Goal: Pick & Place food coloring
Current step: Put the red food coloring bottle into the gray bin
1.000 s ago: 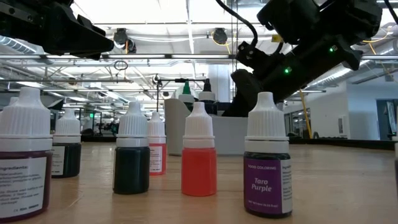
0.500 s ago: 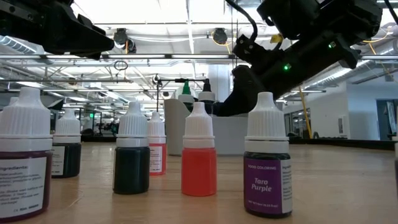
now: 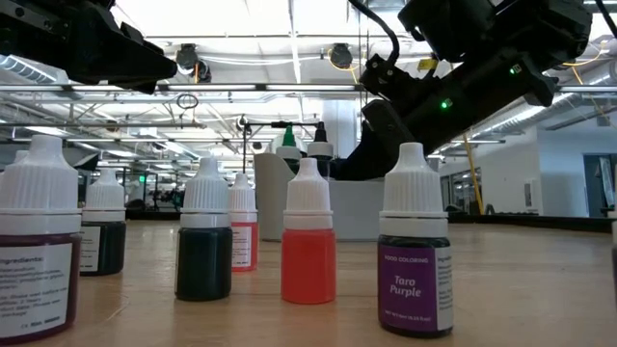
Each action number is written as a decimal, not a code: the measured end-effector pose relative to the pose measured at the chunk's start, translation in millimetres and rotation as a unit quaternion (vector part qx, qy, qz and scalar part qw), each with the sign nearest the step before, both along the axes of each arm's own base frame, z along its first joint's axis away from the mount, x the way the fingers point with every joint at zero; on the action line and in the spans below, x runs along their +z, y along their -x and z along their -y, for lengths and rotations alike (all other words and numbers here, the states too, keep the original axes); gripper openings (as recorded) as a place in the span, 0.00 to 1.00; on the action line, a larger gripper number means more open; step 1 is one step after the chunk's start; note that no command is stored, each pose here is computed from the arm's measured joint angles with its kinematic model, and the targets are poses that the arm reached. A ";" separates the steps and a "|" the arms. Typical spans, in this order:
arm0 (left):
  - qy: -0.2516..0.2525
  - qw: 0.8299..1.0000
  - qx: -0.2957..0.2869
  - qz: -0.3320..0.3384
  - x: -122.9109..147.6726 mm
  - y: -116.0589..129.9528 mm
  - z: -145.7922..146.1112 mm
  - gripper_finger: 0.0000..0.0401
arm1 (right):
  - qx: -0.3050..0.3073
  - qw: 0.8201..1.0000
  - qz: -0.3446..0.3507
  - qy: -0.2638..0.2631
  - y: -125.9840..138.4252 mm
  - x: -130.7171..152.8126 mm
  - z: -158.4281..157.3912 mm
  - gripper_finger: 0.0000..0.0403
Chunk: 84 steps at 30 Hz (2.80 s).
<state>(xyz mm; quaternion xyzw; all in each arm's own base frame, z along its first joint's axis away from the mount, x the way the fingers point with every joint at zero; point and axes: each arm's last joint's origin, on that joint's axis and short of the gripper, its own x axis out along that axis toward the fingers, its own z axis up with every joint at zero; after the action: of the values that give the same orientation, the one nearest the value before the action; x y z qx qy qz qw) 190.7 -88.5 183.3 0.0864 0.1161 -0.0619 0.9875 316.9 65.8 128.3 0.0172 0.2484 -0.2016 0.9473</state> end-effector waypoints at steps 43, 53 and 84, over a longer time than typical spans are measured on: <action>-0.013 0.999 0.037 0.011 1.6 0.2 -0.5 0.02 | 0.236 0.967 -0.004 0.101 29.1 79.3 -1.6 0.01; 0.039 0.997 0.073 0.000 -0.7 0.8 -2.2 0.02 | 0.285 0.953 0.000 0.101 59.8 108.1 -13.5 0.00; 0.187 0.980 -0.013 -0.065 -18.1 -35.5 81.3 0.03 | 0.312 0.920 0.236 0.015 169.6 51.3 -2.4 0.00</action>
<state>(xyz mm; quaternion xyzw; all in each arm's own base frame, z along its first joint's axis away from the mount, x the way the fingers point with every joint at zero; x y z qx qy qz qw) 226.2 -169.8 165.3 -0.1024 0.1657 -0.1004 0.9757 147.3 68.2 179.6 -0.0286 0.0070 0.1102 0.9935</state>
